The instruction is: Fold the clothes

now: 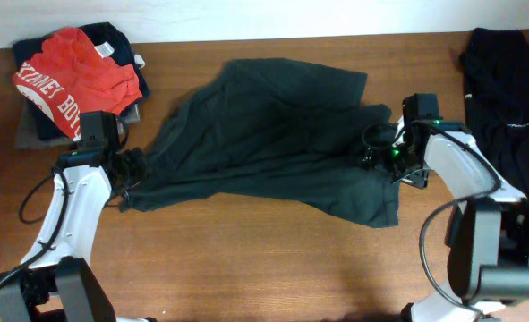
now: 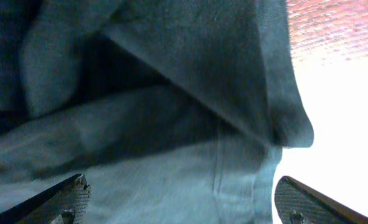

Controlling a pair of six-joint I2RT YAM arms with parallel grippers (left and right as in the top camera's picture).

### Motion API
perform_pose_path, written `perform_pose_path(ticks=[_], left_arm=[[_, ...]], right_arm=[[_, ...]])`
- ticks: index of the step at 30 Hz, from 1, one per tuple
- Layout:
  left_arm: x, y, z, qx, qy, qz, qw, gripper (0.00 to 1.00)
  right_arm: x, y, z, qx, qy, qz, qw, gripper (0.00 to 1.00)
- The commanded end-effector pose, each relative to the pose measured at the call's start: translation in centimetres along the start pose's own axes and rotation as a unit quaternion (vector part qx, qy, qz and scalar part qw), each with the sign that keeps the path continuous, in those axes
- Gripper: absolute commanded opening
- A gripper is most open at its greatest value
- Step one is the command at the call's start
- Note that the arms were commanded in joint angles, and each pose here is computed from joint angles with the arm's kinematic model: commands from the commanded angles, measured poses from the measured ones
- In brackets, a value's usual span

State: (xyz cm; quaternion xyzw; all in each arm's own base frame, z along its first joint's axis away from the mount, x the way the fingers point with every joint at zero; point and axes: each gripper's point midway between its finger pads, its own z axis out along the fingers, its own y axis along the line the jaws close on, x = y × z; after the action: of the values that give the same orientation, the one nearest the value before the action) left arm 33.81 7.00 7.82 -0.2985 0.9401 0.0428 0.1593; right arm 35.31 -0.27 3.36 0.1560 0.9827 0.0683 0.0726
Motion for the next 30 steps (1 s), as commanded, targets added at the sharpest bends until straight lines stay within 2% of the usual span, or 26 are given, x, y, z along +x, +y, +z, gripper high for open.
perform_pose_path(ticks=[1,7,8,10,11,12,14,19,20,24,30], left_arm=[[-0.6,-0.4,-0.2,0.008,-0.006,-0.003,1.000,0.94],[-0.6,-0.4,-0.2,0.008,-0.006,-0.003,1.000,0.94],[-0.6,-0.4,-0.2,0.008,-0.006,-0.003,1.000,0.94],[-0.6,-0.4,-0.2,0.008,-0.006,-0.003,1.000,0.95],[-0.6,-0.4,-0.2,0.008,-0.005,-0.003,1.000,0.95],[-0.6,-0.4,-0.2,0.008,-0.005,-0.003,1.000,0.95],[-0.6,-0.4,-0.2,0.008,-0.005,-0.003,1.000,0.95],[-0.5,-0.6,-0.2,0.013,-0.003,-0.003,1.000,0.95],[-0.5,-0.7,-0.2,0.017,-0.002,-0.003,1.000,0.95],[-0.5,-0.7,-0.2,0.017,-0.001,-0.003,1.000,0.95],[-0.5,-0.7,-0.2,0.017,-0.003,-0.003,1.000,0.95]], right_arm=[[-0.3,-0.5,1.3,0.010,0.001,-0.046,0.999,0.99],[-0.9,-0.4,1.6,0.009,-0.009,-0.051,0.999,1.00],[-0.9,-0.3,1.6,0.007,-0.010,-0.051,0.999,0.97],[-0.7,0.2,1.8,-0.006,-0.005,-0.051,0.999,0.78],[-0.6,0.2,1.8,-0.007,-0.003,-0.051,0.999,0.74],[-0.6,0.2,1.8,-0.009,-0.003,-0.051,0.999,0.65],[-0.6,0.3,1.8,-0.012,-0.002,-0.051,0.999,0.54],[-0.8,0.4,1.7,-0.013,-0.004,-0.035,0.999,0.09],[-0.7,0.4,1.6,-0.012,-0.001,-0.026,1.000,0.04],[0.0,0.5,0.2,-0.009,0.026,0.017,0.999,0.04],[1.9,1.3,-6.4,-0.008,0.063,0.047,0.997,0.04]])
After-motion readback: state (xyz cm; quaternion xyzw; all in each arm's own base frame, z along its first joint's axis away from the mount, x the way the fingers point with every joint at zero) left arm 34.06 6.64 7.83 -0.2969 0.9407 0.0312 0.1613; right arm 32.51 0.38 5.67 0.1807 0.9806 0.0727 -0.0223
